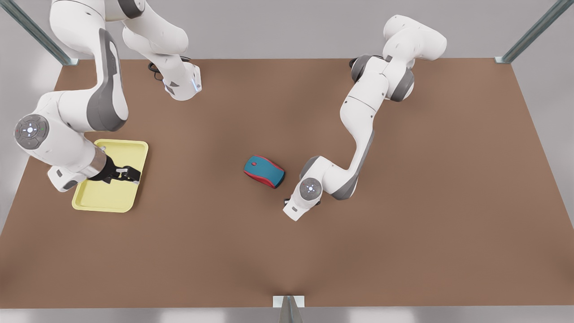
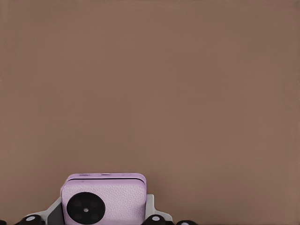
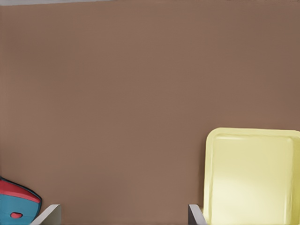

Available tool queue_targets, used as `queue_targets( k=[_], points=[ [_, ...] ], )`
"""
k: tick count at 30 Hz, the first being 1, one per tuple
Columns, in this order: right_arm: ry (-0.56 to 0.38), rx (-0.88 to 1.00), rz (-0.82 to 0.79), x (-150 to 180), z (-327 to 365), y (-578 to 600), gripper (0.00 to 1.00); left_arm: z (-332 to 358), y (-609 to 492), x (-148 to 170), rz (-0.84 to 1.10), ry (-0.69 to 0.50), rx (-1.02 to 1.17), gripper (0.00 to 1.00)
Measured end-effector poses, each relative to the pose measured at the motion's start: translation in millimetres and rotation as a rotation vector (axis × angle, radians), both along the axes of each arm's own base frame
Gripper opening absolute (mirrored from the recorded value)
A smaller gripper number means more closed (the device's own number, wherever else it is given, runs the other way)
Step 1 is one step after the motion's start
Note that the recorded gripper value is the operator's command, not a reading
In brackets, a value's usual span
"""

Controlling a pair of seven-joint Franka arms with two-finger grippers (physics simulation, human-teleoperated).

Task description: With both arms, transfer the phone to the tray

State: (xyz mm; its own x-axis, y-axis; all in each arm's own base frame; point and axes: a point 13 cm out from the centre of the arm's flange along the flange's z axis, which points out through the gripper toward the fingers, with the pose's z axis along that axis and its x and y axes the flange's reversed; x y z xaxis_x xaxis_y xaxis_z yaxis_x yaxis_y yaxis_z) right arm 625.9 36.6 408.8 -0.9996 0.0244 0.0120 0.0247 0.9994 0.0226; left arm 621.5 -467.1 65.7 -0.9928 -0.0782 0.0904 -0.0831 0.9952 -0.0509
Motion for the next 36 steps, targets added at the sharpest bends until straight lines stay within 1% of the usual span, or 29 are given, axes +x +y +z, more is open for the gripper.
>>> queue_targets(
  k=[8, 12, 20, 26, 27, 28, 29, 33, 34, 35, 36],
  points=[
    [-0.001, 0.002, 0.031, 0.0, -0.3, 18.7, 1.00, 1.7, -4.1, -0.2, -0.018, -0.014, 0.001, 0.75],
    [0.000, 0.001, 0.030, 0.1, -1.0, 18.1, 1.00, -11.1, -16.3, -9.4, -0.063, -0.020, -0.001, 0.76],
    [0.001, 0.000, 0.029, 0.5, -2.3, 16.7, 1.00, -29.9, -23.6, -8.2, -0.096, -0.044, -0.023, 0.77],
    [0.004, 0.000, 0.031, 0.8, -4.2, 17.2, 1.00, -41.3, -39.2, -14.3, -0.106, -0.066, -0.038, 0.78],
    [0.006, -0.005, 0.036, 0.7, -5.5, 18.6, 1.00, -41.2, -41.5, -14.9, -0.106, -0.071, -0.040, 0.83],
    [0.006, -0.011, 0.048, 0.2, -6.0, 24.4, 1.00, -41.0, -43.1, -14.9, -0.105, -0.073, -0.043, 1.00],
    [0.005, -0.016, 0.062, -0.4, -6.1, 31.8, 1.00, -39.6, -43.9, -14.3, -0.102, -0.075, -0.047, 1.00],
    [0.005, -0.025, 0.081, -1.1, -7.5, 40.9, 1.00, -14.6, -41.5, -4.1, -0.088, -0.090, -0.056, 1.00],
    [0.005, -0.025, 0.081, -0.9, -7.6, 40.8, 1.00, 17.9, -41.5, 3.3, -0.083, -0.106, -0.067, 1.00],
    [0.006, -0.025, 0.083, -0.9, -8.5, 42.5, 1.00, 74.1, -34.3, 17.0, -0.070, -0.132, -0.083, 1.00],
    [0.007, -0.024, 0.094, -0.9, -10.7, 50.1, 1.00, 141.1, -5.6, 38.4, -0.033, -0.157, -0.094, 1.00]
  ],
)
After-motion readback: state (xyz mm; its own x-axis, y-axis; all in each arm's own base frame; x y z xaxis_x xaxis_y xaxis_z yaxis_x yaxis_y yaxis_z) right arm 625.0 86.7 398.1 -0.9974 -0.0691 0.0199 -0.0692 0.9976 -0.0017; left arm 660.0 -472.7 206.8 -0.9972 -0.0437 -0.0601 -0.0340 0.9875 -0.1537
